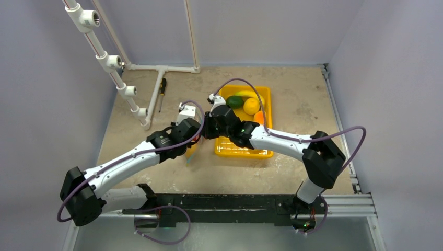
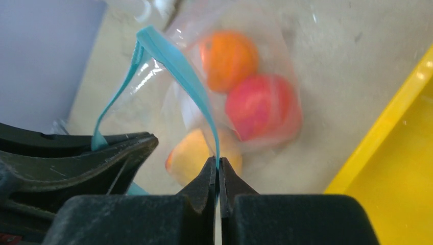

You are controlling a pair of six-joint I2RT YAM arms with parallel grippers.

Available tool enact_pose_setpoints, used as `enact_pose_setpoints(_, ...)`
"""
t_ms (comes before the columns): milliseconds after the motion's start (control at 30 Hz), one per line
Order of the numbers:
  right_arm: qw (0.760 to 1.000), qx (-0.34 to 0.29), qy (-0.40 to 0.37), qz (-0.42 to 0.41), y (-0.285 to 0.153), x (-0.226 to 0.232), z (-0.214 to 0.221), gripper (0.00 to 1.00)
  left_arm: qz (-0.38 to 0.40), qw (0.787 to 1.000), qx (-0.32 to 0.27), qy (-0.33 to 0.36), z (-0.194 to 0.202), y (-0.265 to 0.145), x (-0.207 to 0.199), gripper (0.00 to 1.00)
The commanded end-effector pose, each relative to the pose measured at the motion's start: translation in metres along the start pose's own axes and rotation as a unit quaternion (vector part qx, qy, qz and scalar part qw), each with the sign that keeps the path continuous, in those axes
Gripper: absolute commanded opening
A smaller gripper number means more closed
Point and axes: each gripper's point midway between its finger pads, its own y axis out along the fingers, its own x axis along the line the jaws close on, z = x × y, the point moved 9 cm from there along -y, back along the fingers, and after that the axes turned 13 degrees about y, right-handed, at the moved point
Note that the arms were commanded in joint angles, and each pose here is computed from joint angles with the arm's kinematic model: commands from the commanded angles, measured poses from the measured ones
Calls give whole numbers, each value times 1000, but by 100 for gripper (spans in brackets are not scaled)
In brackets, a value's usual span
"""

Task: Place the food in the zip-top bag and seal the zipper
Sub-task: Adjust the zipper food storage bag at the center of the board.

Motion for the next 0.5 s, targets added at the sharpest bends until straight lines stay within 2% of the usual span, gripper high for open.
enact_pose_setpoints(0,998,-37,4,-41,-15,24,-22,0,38,997,-38,-63,-24,-8,-4,0)
enact_pose_setpoints(267,988,-146,-9,-53,-73,71,-84,0,67,973,-190,-108,-94,-86,48,0)
enact_pose_setpoints(367,985,-158,-9,-74,-89,80,-92,0,55,968,-212,-121,-103,-104,65,0)
enact_pose_setpoints(467,986,-152,-13,-59,-85,79,-92,0,39,970,-203,-129,-103,-107,69,0)
